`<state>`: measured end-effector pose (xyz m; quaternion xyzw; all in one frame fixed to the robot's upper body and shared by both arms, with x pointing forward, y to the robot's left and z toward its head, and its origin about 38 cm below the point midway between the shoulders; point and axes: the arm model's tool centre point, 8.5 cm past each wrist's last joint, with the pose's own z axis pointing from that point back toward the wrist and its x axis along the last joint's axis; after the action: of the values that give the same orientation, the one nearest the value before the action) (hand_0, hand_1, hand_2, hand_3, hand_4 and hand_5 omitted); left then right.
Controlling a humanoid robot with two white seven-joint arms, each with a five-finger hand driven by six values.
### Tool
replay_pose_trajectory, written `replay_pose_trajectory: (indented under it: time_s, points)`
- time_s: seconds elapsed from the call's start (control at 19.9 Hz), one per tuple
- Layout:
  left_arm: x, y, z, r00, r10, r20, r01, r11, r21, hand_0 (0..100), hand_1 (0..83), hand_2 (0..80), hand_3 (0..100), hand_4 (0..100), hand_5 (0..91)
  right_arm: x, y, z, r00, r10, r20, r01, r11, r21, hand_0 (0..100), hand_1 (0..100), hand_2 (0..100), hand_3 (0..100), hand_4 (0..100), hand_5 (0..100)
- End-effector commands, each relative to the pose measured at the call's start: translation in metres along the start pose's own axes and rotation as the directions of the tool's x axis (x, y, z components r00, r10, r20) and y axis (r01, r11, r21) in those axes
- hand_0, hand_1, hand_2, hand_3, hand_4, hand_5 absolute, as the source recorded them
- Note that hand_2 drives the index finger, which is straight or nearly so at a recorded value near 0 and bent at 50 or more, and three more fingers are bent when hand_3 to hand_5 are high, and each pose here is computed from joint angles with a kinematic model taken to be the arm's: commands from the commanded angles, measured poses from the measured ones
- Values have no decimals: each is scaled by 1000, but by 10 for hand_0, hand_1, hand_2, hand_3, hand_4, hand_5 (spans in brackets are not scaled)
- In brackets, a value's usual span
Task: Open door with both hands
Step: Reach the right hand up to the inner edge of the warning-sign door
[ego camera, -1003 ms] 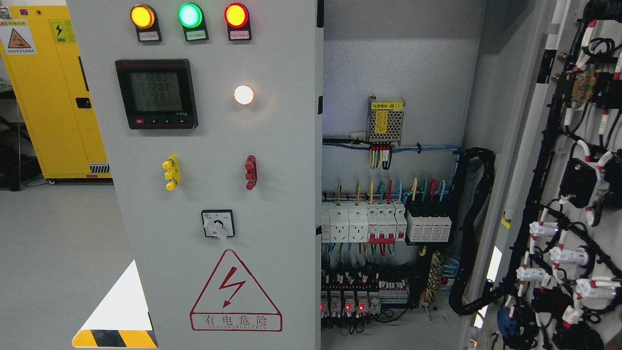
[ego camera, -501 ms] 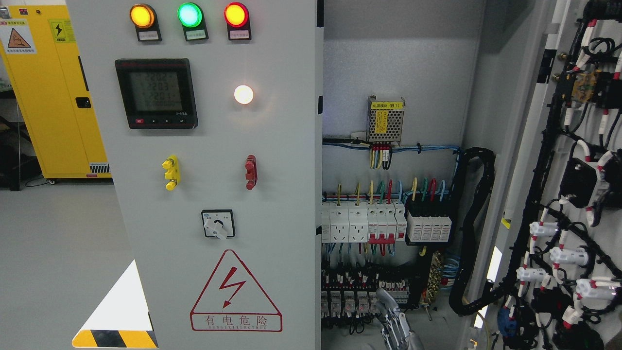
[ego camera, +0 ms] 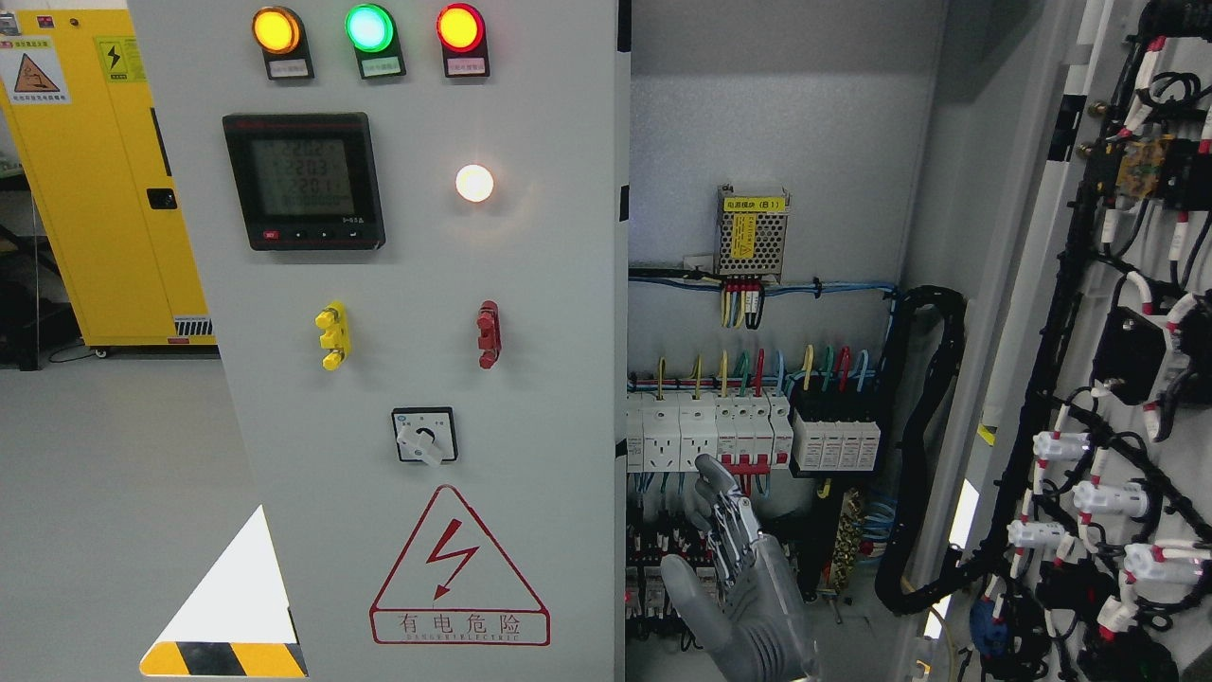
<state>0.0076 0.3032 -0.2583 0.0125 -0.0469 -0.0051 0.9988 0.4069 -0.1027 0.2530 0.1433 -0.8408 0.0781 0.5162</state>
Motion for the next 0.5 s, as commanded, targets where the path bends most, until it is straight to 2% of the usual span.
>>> replay_pose_trajectory:
  time_s: [0.0, 0.2, 0.45]
  points:
    - [0, -4, 0, 1000, 5, 0, -5, 1000, -15, 120, 556, 0, 0, 0, 0, -3, 10, -38, 999, -4, -32, 5, 1000, 25, 0, 500, 40, 0, 0, 0]
    - [2, -6, -1, 1000, 6, 6, -6, 1000, -31, 120, 556, 0, 0, 0, 0, -4, 5, -54, 997, 11, -80, -9, 1000, 24, 0, 500, 40, 0, 0, 0]
    - [2, -6, -1, 1000, 4, 6, -4, 1000, -31, 120, 556, 0, 0, 0, 0, -3, -2, -66, 996, 20, -82, -19, 1000, 14, 0, 500, 40, 0, 0, 0]
